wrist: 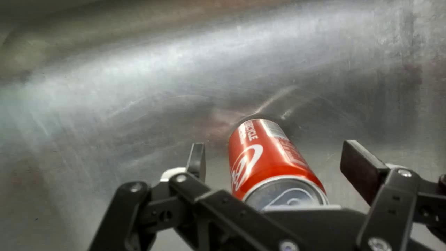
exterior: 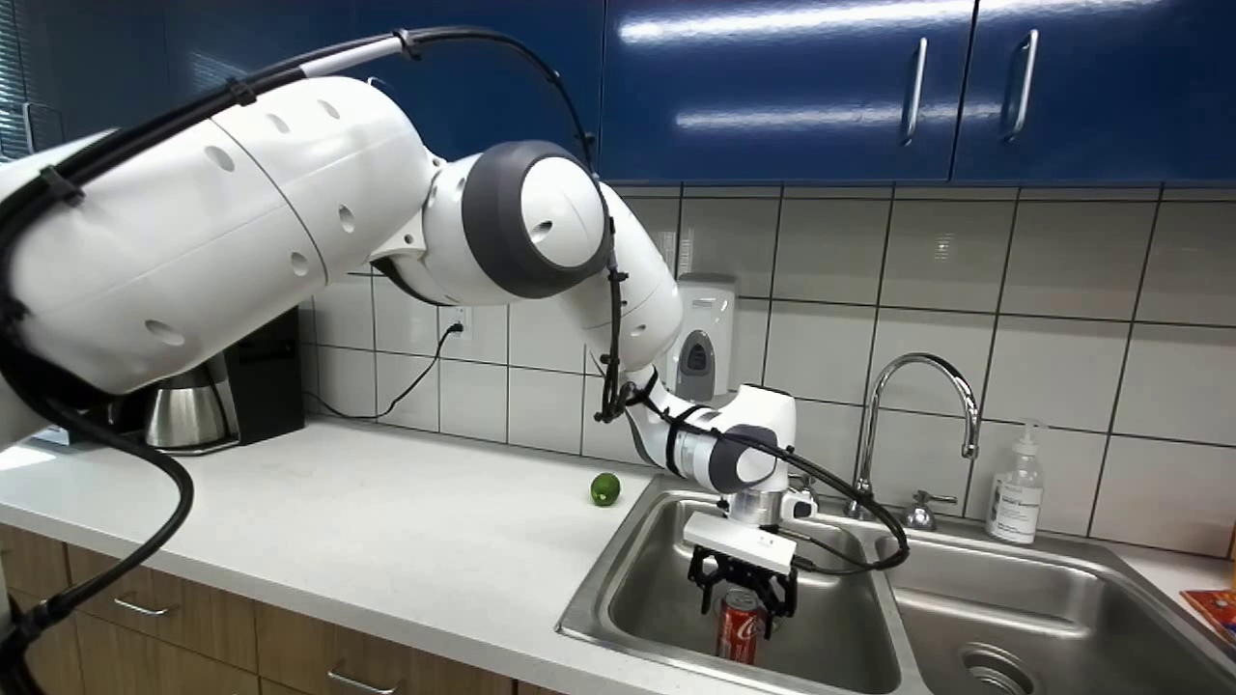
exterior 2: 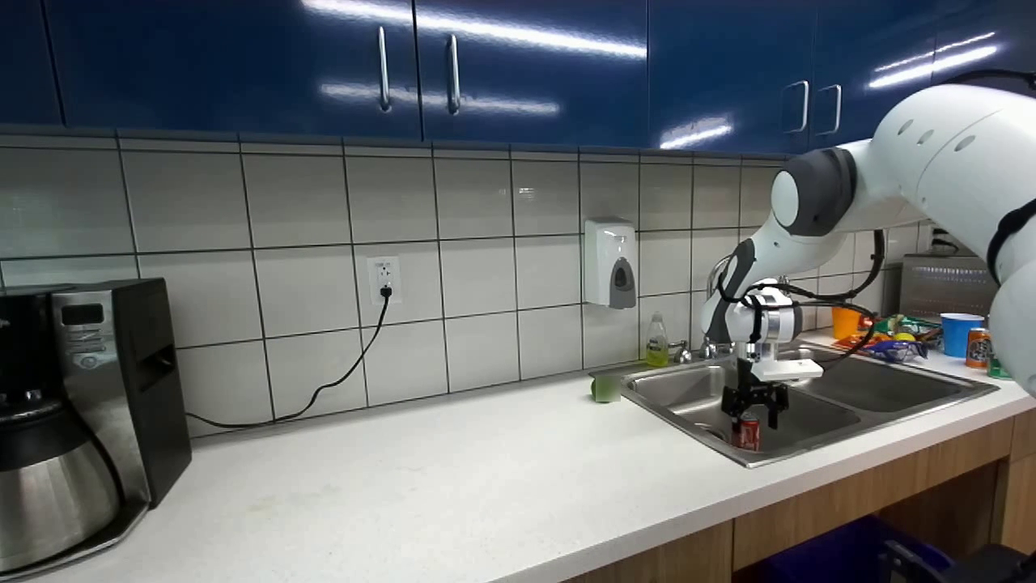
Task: Take the can out of the sink
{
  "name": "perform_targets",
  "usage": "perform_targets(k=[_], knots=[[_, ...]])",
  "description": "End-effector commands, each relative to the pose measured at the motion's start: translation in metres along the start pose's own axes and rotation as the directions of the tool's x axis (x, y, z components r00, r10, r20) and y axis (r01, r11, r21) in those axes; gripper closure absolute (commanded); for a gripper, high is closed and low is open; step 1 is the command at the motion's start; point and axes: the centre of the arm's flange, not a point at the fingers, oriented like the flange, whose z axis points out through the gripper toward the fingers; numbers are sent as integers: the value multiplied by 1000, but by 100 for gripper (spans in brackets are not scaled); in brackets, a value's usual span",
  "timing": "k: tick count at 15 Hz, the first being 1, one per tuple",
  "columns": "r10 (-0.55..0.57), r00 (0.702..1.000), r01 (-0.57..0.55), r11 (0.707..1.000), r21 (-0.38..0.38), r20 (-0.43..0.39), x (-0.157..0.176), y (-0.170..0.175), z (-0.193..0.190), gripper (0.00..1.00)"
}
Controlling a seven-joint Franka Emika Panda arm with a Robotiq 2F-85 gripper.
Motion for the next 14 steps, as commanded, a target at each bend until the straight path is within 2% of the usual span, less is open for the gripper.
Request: perform_targets(k=[1,8,9,10,14], knots=[[17,1000,-17,1000,-18,-18,18,1,5,0],[11,1000,-12,1000,-19,-29,26,-6,9,0],[10,999,-11,1000,-19,-32,27,-7,8,11],[9,999,-10,1000,-19,-37,28,-8,7,26],[7,999,-7,1000,-16,-45,30,-9,5,58]])
